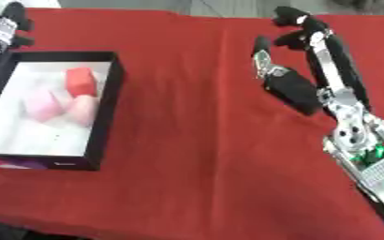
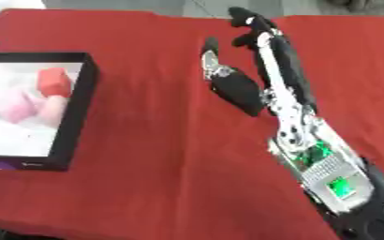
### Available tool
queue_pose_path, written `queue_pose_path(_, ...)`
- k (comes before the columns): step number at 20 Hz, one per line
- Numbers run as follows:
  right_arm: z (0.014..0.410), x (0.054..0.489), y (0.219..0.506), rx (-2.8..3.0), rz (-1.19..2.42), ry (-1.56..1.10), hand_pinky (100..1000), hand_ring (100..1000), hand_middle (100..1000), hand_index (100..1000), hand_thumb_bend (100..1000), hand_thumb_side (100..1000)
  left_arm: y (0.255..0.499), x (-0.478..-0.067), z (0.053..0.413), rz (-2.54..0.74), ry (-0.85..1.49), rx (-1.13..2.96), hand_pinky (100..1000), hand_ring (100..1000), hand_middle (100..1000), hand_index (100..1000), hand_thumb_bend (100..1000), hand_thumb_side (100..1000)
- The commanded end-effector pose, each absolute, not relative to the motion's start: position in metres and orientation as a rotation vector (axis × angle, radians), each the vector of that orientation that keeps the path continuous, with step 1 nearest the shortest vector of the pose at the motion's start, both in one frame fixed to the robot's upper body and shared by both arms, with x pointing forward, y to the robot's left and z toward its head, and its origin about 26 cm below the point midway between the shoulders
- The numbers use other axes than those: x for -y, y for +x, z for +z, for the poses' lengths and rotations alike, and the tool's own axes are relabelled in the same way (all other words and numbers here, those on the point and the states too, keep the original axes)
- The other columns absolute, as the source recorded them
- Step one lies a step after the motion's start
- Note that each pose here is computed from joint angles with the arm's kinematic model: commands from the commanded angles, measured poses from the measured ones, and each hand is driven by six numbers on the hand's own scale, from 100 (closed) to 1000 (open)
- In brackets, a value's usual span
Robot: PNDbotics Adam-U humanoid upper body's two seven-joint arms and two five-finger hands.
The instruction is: Pick up the objects with one hand, pass them to the other hand, and then place them into the box on the other side of the table.
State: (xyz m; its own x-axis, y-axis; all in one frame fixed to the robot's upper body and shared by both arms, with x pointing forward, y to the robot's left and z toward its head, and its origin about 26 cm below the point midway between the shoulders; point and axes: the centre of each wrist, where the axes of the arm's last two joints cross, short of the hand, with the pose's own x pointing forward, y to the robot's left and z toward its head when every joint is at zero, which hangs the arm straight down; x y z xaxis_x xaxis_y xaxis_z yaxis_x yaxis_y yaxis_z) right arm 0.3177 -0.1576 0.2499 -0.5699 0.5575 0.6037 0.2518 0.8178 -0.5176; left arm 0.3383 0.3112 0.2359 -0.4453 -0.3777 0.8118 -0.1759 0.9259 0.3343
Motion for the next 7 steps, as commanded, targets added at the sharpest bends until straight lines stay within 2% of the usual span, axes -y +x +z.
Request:
queue_pose_path(1,0.265,0.179,0.319,2.228,0.333,-0.642,799,746,822,892,100,590,0.329,-0.308,0.249,-0.127,0.255,2.120,857,701,720,769,294,989)
queue_pose_path(2,0.266,0.185,0.321,2.224,0.269,-0.645,797,748,824,888,100,593,0.327,-0.305,0.248,-0.094,0.203,2.125,855,702,723,770,259,976)
queue_pose_path(4,0.268,0.195,0.324,2.217,0.157,-0.645,799,763,844,887,100,598,0.325,-0.299,0.247,-0.050,0.105,2.127,861,720,738,776,245,967)
queue_pose_path(7,0.266,0.208,0.329,2.198,0.025,-0.633,800,786,879,899,100,605,0.322,-0.292,0.246,0.010,-0.028,2.133,866,735,746,781,267,934)
